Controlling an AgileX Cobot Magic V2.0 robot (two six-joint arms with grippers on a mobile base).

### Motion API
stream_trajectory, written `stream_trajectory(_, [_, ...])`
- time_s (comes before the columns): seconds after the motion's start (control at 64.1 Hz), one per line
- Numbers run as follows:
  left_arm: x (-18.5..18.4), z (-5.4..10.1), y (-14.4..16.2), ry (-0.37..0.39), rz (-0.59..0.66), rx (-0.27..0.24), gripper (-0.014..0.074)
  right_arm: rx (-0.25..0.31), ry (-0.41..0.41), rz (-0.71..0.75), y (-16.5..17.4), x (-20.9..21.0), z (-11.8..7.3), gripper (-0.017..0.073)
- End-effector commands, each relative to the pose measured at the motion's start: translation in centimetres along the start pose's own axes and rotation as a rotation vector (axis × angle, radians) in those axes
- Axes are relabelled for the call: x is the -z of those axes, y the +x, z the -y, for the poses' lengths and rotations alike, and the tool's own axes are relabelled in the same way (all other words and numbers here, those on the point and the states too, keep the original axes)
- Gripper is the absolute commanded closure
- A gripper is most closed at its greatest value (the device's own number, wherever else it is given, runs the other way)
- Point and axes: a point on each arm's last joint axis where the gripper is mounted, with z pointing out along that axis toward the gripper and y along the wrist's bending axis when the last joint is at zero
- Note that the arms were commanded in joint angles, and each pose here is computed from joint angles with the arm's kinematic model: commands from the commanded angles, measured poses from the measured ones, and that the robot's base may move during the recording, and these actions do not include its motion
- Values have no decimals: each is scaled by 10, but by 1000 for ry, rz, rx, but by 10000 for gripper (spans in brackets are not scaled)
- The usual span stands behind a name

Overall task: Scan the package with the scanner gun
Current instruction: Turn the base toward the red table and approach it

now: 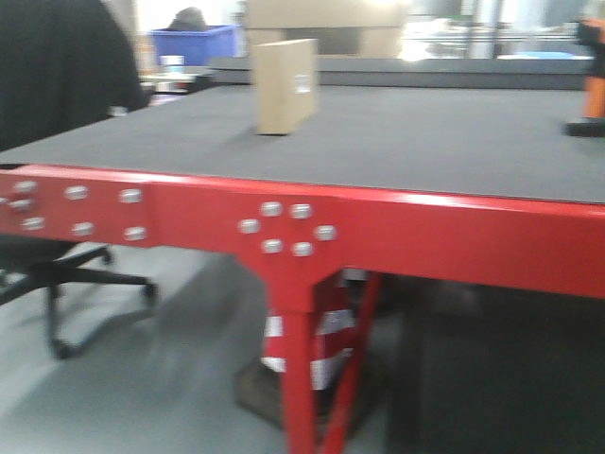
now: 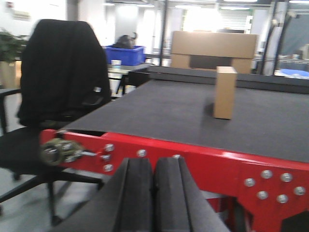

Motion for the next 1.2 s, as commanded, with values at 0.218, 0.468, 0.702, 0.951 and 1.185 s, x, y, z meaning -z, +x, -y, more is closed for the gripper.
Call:
stream_trajectory(0.218, [0, 0, -3, 6, 24, -1, 704, 7, 3, 30, -3, 0, 0, 724])
stream_trajectory(0.468, [0, 0, -3, 6, 24, -1, 704, 7, 3, 30, -3, 0, 0, 724])
stream_trajectory(0.702, [0, 0, -3, 6, 24, -1, 704, 7, 3, 30, -3, 0, 0, 724])
stream_trajectory(0.951, [0, 0, -3, 6, 24, -1, 704, 7, 3, 30, -3, 0, 0, 724])
stream_trajectory(1.185, [0, 0, -3, 6, 24, -1, 704, 7, 3, 30, -3, 0, 0, 724])
